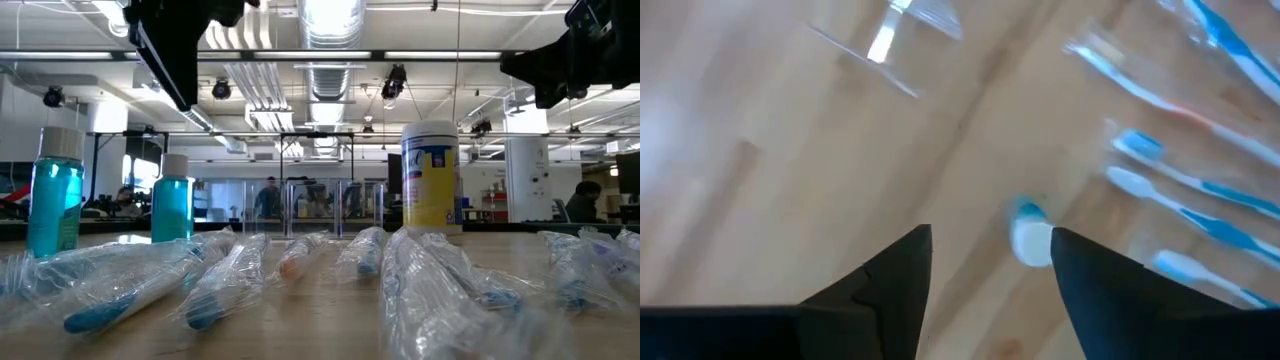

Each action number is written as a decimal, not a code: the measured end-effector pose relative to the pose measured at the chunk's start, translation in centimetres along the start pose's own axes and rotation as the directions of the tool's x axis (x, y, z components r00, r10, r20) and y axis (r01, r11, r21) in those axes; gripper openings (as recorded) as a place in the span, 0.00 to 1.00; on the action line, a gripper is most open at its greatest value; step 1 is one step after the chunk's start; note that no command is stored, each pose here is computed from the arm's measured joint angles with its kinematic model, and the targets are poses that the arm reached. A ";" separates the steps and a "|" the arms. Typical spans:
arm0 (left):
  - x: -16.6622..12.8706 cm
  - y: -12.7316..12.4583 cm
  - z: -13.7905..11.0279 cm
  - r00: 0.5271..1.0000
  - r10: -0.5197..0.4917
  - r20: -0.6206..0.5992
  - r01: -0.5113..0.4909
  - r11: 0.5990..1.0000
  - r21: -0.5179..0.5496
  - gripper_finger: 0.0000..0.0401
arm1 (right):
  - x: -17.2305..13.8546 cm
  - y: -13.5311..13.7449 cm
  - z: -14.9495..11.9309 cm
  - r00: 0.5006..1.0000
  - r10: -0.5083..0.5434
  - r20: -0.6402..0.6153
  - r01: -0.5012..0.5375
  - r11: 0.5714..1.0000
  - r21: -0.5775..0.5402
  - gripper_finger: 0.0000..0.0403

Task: Pick & Place toothbrushing station
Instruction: Put the blue mouthwash into the transparent organizer

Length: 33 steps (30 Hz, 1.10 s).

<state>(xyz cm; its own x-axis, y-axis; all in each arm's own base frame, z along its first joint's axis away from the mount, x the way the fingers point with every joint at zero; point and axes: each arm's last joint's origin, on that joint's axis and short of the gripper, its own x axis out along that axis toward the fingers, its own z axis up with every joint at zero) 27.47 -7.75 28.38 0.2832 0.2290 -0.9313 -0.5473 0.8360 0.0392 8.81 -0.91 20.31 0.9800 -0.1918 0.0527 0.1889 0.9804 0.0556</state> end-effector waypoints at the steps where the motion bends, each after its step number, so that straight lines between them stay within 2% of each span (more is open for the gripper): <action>1: 0.4 0.0 -0.2 1.000 -0.018 -0.003 0.018 1.000 -0.006 0.53 | 0.0 0.0 0.0 1.000 0.000 0.002 0.000 1.000 0.000 0.08; 9: 2.2 -0.2 -1.0 0.997 -0.060 -0.042 0.055 0.992 -0.113 0.53 | 0.0 0.0 0.2 1.000 0.001 0.024 -0.001 1.000 -0.001 0.08; 17: 2.7 -0.5 -1.0 0.996 -0.070 -0.048 0.064 0.991 -0.114 0.53 | 0.0 0.0 0.2 1.000 0.001 0.022 -0.001 1.000 0.003 0.08; 33: 4.0 -1.2 -0.9 0.995 -0.059 -0.076 0.057 0.998 -0.034 0.53 | 0.1 0.0 -0.2 1.000 0.001 0.011 -0.001 1.000 0.005 0.08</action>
<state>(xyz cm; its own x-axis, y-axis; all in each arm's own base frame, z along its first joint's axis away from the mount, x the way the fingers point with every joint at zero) 28.58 -8.30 24.28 0.2543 0.1407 -0.9569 -0.5568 0.8303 -0.0259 8.93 -0.92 20.11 0.9795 -0.1913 0.0633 0.1876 0.9804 0.0608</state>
